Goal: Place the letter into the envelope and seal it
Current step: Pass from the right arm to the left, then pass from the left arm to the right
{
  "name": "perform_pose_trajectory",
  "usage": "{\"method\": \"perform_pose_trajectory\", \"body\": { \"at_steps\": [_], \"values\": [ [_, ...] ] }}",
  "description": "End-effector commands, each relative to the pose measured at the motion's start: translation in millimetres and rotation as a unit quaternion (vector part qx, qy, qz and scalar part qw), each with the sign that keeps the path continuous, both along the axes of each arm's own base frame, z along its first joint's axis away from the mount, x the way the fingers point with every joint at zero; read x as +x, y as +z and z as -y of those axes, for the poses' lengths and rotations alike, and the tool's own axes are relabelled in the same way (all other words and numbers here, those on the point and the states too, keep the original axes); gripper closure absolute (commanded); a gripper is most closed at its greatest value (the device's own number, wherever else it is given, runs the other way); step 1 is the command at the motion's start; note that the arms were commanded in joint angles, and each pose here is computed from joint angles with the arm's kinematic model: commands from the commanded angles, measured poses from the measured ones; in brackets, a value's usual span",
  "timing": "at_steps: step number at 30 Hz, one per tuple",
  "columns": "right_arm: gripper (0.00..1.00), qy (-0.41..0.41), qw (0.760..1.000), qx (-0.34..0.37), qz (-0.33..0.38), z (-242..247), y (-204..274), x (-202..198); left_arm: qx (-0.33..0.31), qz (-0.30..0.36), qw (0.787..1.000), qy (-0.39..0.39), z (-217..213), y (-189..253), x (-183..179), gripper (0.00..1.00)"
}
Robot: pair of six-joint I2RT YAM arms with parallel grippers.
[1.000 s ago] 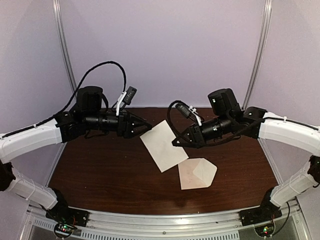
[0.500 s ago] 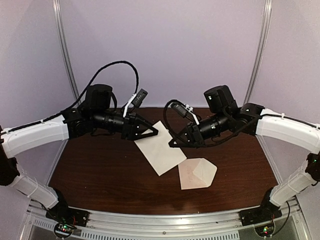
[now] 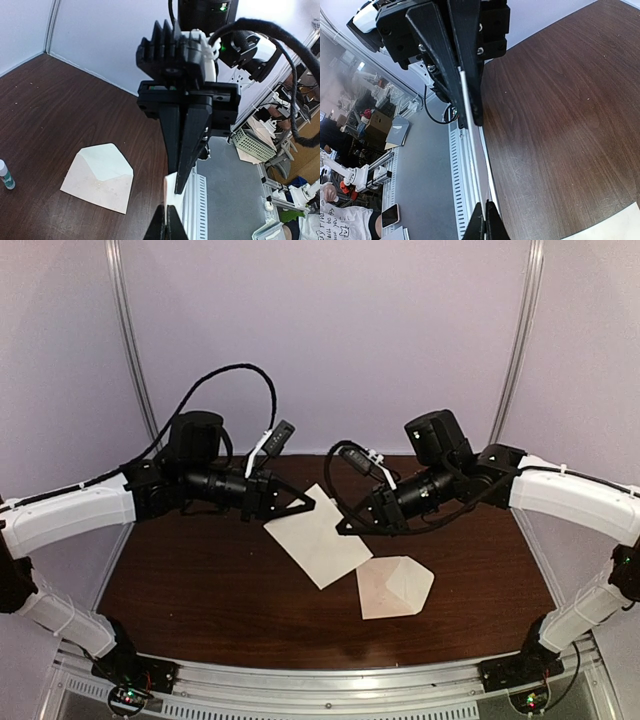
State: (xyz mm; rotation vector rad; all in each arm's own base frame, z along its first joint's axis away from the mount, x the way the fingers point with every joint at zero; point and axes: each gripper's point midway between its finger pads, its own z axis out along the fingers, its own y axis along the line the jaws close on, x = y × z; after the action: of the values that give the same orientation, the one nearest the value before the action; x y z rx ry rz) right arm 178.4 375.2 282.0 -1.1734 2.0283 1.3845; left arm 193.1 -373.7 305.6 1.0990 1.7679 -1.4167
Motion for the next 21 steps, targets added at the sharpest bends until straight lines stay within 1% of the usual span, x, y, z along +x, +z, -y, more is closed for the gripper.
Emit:
{"method": "perform_pose_trajectory", "body": {
  "at_steps": [1,7,14,21],
  "values": [
    [1.0,-0.008,1.0,0.004,0.003,14,1,-2,-0.039,0.031,0.998,0.033,-9,26,5,1.0],
    [0.99,-0.016,1.0,-0.001,-0.01,28,-8,-8,-0.081,0.04,0.994,0.058,-26,47,12,1.0],
    [0.97,-0.022,1.0,-0.002,-0.012,38,-7,-10,-0.07,0.033,0.995,0.059,-33,41,15,1.0],
    [0.99,-0.03,0.999,0.019,-0.003,45,6,-8,-0.078,0.044,0.992,0.085,-43,48,22,1.0]
  ]
}}
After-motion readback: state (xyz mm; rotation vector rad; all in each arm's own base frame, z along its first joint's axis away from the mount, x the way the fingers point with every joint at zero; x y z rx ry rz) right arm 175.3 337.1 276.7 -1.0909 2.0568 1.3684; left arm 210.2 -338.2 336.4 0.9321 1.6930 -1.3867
